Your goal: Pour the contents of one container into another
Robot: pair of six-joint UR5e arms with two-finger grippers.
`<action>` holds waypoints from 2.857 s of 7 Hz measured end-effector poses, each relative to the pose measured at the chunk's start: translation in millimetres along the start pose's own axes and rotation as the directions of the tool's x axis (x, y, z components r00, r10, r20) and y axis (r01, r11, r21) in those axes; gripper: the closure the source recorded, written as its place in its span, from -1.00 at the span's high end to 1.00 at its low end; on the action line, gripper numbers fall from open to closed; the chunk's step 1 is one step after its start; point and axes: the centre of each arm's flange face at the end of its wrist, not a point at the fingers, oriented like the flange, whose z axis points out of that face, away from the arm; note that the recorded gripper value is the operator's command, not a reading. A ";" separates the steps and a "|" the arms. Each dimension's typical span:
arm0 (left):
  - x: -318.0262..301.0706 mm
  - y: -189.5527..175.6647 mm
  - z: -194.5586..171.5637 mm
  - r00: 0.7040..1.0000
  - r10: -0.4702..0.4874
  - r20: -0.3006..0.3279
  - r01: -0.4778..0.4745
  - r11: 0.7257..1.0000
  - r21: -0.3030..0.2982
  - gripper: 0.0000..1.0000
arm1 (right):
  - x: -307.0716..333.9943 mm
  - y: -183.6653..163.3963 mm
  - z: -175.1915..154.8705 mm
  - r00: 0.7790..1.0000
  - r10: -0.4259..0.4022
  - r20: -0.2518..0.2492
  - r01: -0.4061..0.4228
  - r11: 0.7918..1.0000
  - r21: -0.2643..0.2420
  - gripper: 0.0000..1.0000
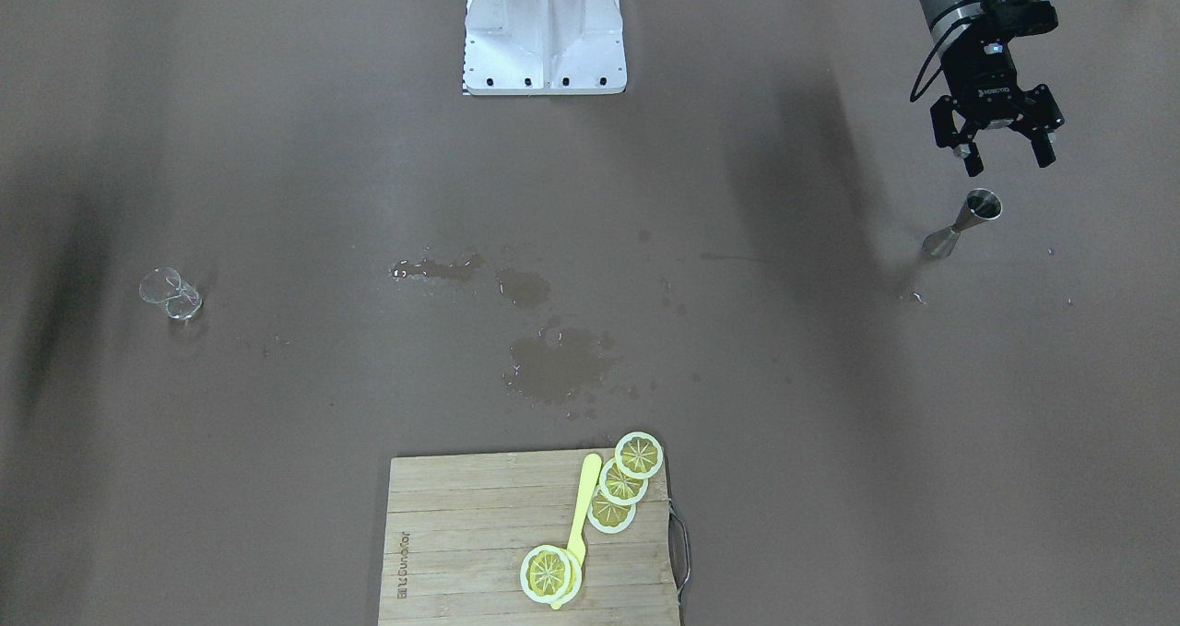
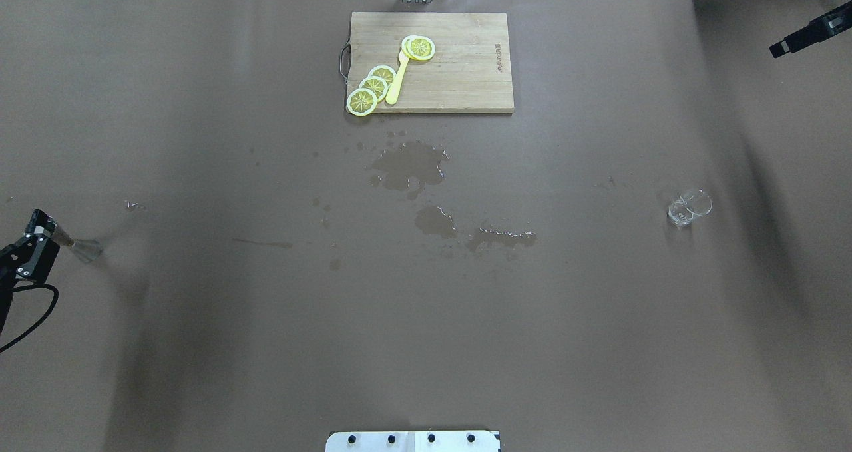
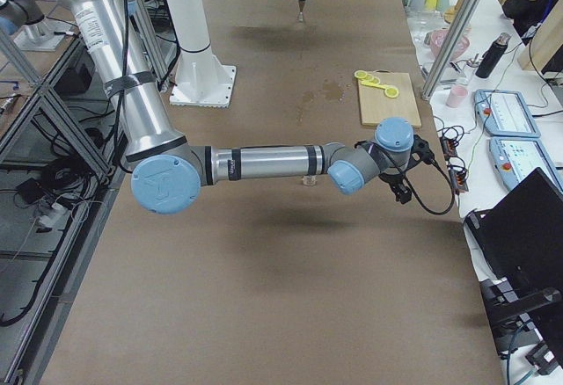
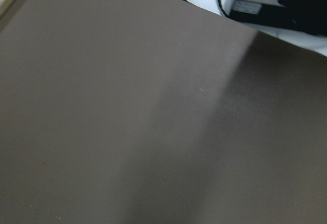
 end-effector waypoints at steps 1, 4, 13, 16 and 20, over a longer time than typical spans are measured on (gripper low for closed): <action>26.9 -9.6 -8.5 0.998 0.057 -0.019 -0.058 0.998 -0.013 0.97 | 15.5 7.6 -10.2 0.993 0.108 -0.049 -0.111 0.991 -0.077 0.99; 84.5 -43.2 -17.8 0.974 0.201 -0.101 -0.217 0.957 -0.191 0.97 | 48.2 48.0 -30.6 0.936 0.300 -0.185 -0.338 0.913 -0.228 0.99; -117.0 -154.2 159.1 0.855 0.285 -0.434 -0.519 0.477 -0.709 0.97 | 62.6 68.1 -59.8 0.852 0.481 -0.207 -0.523 0.804 -0.284 0.99; -210.7 -182.5 197.4 0.906 0.107 -0.410 -0.422 0.320 -0.848 0.97 | 40.3 116.9 -81.7 0.780 0.586 -0.219 -0.626 0.733 -0.266 0.99; -298.0 -169.5 186.5 0.930 -0.209 -0.302 -0.250 0.243 -0.937 0.97 | 47.5 184.6 -70.8 0.822 0.534 -0.198 -0.569 0.791 -0.225 0.99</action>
